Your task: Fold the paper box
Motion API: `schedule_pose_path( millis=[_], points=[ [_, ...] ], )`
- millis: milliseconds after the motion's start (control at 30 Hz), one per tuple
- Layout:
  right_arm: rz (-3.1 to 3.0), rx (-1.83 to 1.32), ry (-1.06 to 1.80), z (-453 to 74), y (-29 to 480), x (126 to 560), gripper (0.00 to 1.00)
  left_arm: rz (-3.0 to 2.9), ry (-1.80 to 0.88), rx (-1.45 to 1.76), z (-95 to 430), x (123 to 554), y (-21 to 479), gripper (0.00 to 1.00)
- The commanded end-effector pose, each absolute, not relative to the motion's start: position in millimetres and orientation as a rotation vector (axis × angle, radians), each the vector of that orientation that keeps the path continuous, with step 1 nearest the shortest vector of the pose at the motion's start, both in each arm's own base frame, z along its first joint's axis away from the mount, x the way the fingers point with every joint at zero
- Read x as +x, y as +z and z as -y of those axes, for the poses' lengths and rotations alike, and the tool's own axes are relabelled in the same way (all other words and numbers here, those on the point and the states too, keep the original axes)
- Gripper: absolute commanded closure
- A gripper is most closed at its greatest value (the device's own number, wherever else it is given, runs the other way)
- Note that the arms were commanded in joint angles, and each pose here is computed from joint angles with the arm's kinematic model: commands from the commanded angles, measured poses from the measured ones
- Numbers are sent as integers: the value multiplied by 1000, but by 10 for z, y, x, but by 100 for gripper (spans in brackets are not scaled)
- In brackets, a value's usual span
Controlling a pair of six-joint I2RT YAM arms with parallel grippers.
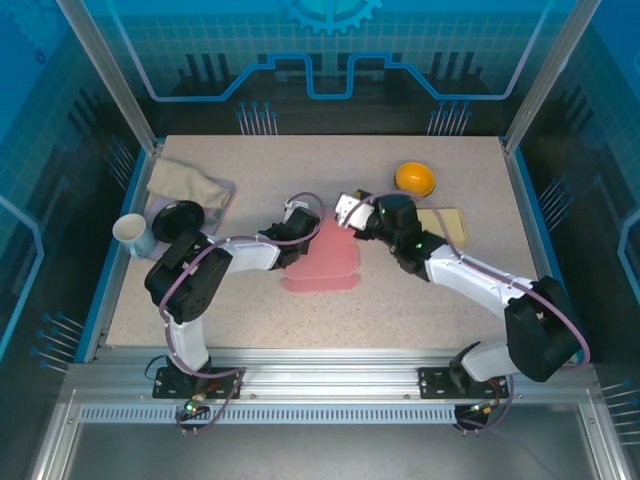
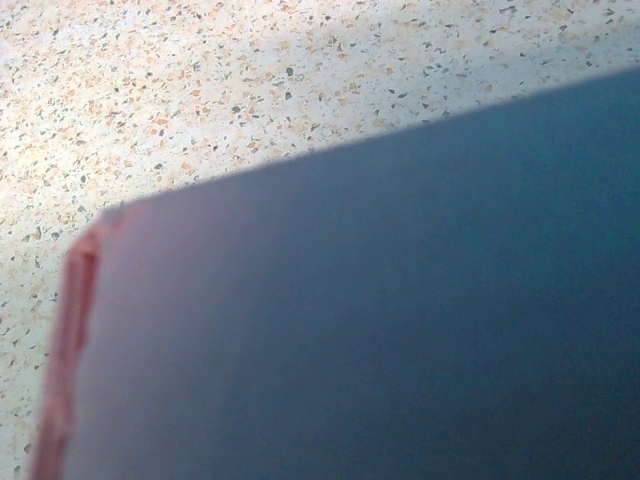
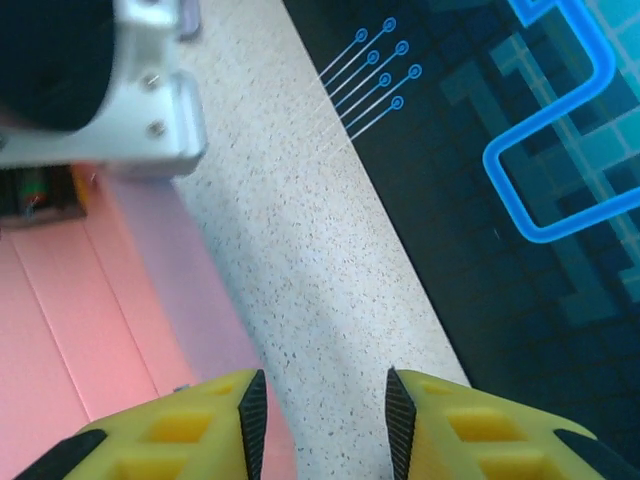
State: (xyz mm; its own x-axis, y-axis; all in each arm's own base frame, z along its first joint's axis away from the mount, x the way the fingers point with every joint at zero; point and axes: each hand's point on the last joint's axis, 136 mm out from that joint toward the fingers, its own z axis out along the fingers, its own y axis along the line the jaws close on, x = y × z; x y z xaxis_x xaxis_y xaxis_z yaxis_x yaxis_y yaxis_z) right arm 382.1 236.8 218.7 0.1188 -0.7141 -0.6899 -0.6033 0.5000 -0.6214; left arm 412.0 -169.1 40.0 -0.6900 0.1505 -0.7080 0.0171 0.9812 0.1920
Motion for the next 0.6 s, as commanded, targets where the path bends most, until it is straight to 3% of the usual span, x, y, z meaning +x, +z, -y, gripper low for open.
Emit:
schedule_pose_path(
  millis=[0,300,567],
  points=[
    [-1837,-961,187,-2215,2182,3907,65,-2325,223,129,1654,4112,311,80],
    [-1995,-937,294,-2357,1776,4230,64,-2293,139,178,1745,4090,311,80],
    [-2086,-1010,438,-2538,1419,4167,63,-2258,65,291,1933,4148,356,81]
  ],
)
